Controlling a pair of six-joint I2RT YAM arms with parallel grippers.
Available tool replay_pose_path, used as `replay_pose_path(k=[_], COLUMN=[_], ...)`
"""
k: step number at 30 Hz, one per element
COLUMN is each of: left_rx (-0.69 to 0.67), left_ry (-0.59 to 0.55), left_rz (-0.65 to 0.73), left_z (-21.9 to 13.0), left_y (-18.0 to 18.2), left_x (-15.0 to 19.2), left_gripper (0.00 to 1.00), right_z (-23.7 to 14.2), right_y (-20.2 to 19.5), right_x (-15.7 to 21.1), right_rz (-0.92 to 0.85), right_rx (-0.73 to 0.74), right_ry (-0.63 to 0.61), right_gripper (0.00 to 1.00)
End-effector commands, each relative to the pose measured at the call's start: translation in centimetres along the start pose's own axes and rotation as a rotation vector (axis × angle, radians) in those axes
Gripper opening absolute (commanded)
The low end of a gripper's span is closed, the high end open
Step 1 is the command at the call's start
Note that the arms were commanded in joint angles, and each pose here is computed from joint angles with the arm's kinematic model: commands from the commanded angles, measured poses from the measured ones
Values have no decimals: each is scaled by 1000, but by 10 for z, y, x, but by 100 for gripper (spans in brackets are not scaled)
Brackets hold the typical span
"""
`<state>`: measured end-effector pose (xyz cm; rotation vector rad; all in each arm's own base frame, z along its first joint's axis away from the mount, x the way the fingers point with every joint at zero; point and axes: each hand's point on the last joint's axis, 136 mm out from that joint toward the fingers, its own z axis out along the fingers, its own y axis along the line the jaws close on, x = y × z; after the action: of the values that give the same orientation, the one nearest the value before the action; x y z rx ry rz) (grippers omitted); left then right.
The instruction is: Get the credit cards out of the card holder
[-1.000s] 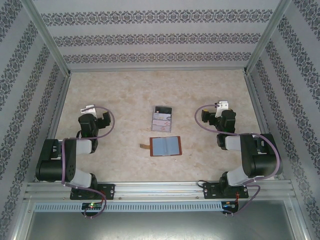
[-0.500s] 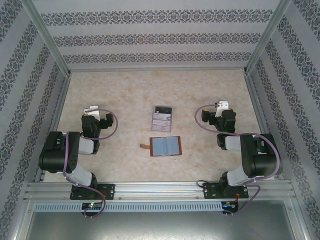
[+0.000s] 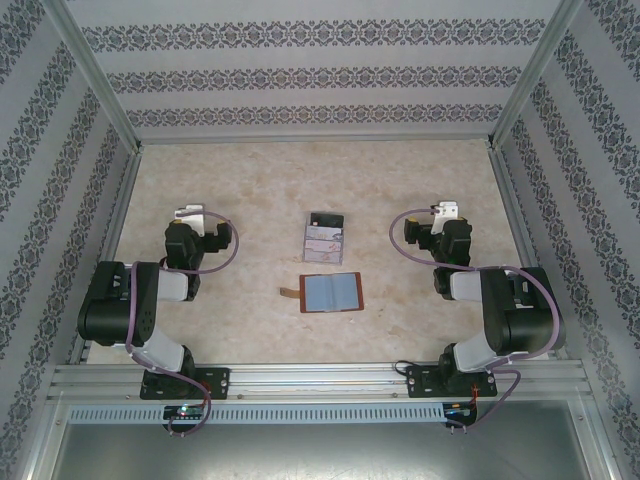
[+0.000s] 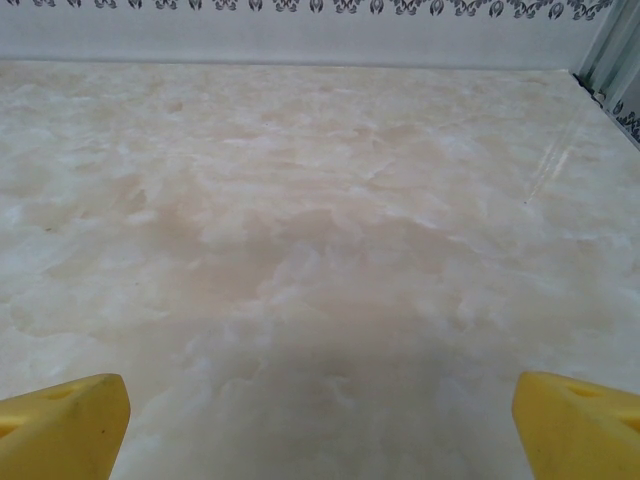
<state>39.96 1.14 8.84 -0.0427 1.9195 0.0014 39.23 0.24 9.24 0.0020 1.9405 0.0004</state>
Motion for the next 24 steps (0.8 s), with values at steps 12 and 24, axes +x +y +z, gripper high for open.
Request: replay_pose_path(k=[12,24], left_rx=[-2,-11], left_ry=[-26,2], left_rz=[49,53], left_z=[2,1], left_y=[-7,-6], left_x=[-1,1], left_gripper=[100,100], right_z=[0,2], right_y=[2,2], right_x=[-13,-13], right_rz=[6,13], right_rx=[2,-6], right_ry=[-46,-38], right_gripper=[98,98])
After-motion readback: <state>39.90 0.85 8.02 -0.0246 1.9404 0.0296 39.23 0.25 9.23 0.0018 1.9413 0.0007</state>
